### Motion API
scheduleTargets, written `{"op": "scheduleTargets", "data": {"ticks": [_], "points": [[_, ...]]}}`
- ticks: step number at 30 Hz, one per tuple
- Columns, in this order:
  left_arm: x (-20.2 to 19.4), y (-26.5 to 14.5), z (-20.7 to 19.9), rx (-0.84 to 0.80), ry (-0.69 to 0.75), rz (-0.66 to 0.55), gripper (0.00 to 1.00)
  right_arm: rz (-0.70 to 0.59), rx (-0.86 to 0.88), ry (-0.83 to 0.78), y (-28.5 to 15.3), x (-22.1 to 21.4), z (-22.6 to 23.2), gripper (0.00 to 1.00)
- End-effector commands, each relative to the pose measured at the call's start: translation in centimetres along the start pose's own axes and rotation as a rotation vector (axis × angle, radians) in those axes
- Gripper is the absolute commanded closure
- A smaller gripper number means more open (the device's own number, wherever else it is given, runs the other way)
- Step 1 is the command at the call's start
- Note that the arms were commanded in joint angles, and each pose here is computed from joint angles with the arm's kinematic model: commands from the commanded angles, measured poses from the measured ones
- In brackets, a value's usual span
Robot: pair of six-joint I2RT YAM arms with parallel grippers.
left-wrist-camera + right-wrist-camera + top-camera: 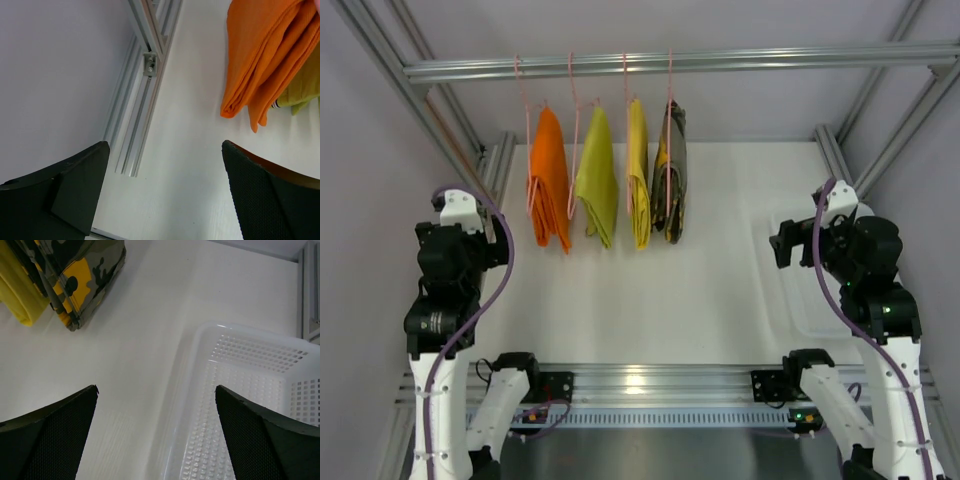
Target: Remove the trousers from the hanger
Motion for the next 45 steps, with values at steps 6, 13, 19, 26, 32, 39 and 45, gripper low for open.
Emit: {"op": "scheduleTargets", "data": {"ticks": [6, 13, 19, 26, 32, 39, 45], "points": [[3.1, -2.2, 3.9, 0.229, 0.018, -0.179, 0.01, -0.092, 0.096, 0.174, -0.6, 4.0, 1.1, 0.01], [4.2, -3.7, 2.8, 0.152, -0.033, -0.171, 0.01, -0.237, 0.413, 0.479, 0.2, 11.5, 3.7, 0.01], [5.0, -3.5, -0.4, -0.034, -0.075, -0.103, 0.01, -0.349, 0.648, 0.788, 2.7, 17.8, 3.7, 0.07], [5.8, -3.5, -3.3, -0.198, -0.127, -0.047, 0.01, -0.391, 0.806, 0.906, 5.0, 22.2, 6.8, 0.26], [7.2, -3.0, -4.5, -0.245, -0.144, -0.039, 0.01, -0.396, 0.928, 0.898, 7.0, 24.8, 9.9, 0.39], [7.6, -1.9, -4.8, -0.242, -0.139, -0.026, 0.01, -0.383, 0.945, 0.937, 11.1, 25.5, 11.5, 0.45], [8.0, -1.3, -5.0, -0.242, -0.133, -0.029, 0.01, -0.367, 0.964, 0.938, 13.9, 25.7, 12.8, 0.45]]}}
Point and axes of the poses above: each gripper's point midway between its finger pads, its own y axis out along the fingers, its own z axis along the line the jaws close on, x = y × z, the point moved 3 cm from there along -y, back along the fingers, and after that the axes turned 13 degrees about -y, right-handed, at the moved point
